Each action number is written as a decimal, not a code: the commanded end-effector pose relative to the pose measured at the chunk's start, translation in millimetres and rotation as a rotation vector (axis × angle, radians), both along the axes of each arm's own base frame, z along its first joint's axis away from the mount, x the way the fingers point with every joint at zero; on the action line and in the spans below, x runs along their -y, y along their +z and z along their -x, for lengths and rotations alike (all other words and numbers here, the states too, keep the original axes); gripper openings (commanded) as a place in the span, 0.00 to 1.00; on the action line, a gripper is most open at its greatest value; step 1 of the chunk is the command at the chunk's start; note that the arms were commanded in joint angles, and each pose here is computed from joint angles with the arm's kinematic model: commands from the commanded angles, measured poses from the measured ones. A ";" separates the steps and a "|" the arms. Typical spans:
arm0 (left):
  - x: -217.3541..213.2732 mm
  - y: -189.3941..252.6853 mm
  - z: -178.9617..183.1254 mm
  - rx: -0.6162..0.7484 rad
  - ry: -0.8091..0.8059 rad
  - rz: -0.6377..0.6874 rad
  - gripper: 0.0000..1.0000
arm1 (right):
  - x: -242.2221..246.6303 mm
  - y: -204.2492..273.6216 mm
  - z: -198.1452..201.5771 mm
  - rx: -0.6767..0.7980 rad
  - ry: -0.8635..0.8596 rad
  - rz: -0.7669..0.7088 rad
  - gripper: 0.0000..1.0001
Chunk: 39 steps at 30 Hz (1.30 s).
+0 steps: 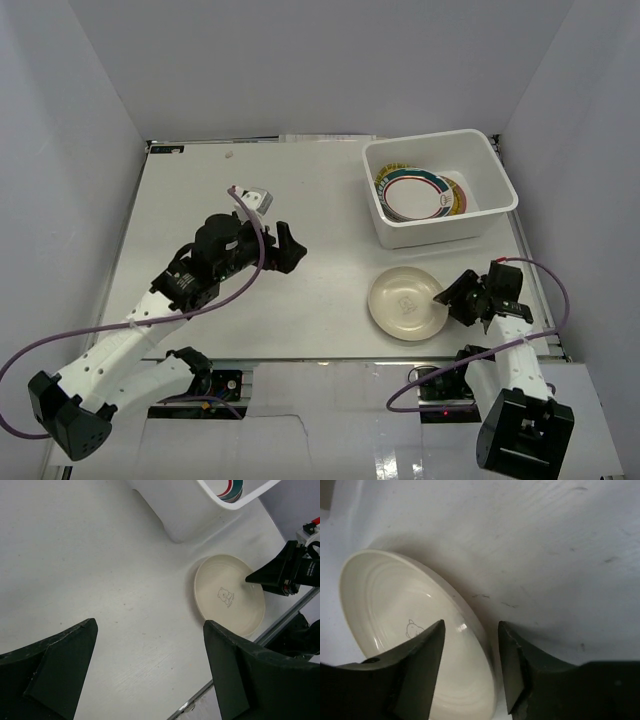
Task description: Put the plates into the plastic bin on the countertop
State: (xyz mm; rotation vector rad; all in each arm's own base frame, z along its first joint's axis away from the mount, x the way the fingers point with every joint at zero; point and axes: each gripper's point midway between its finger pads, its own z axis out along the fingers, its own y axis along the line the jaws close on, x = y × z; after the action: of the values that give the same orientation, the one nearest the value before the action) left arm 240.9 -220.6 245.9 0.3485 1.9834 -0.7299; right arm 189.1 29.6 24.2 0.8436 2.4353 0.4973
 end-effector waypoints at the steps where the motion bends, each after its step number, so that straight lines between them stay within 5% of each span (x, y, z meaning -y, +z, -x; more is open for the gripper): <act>1: -18.7 12.3 -4.0 0.094 0.071 -0.009 0.98 | -25.6 -14.3 10.4 -0.023 0.102 -0.101 0.47; 6: -34.5 24.9 -5.4 0.141 0.148 0.007 0.98 | -50.9 -22.1 26.2 -0.025 0.167 -0.124 0.08; 15: -76.2 24.8 -21.8 0.159 0.399 -0.043 0.98 | -139.8 64.0 41.5 0.112 0.519 -0.209 0.08; 21: -113.0 21.0 -29.8 0.154 0.612 -0.088 0.98 | -189.5 197.0 -10.1 0.480 0.665 -0.140 0.08; 23: -116.4 23.0 -28.3 0.160 0.629 -0.069 0.98 | -163.4 245.7 -53.9 0.648 0.510 0.043 0.08; 26: -114.2 27.3 -26.6 0.180 0.610 -0.040 0.98 | -109.7 280.6 -116.6 0.705 0.289 0.271 0.08; 29: -99.6 25.8 -25.1 0.180 0.530 -0.020 0.98 | -81.7 307.2 -156.8 0.766 0.204 0.284 0.08; 35: -82.5 14.0 -27.1 0.148 0.447 -0.048 0.98 | -1.8 249.3 -236.1 0.568 0.059 0.367 0.08; 39: -79.2 9.5 -28.0 0.141 0.431 -0.058 0.98 | 14.8 212.8 -239.3 0.493 0.043 0.362 0.08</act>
State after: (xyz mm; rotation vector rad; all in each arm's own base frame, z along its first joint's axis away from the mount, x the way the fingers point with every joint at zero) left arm 268.7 -137.3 254.3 -0.0282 1.8694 -0.3417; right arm 424.3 19.1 220.6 0.4787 2.0683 0.2143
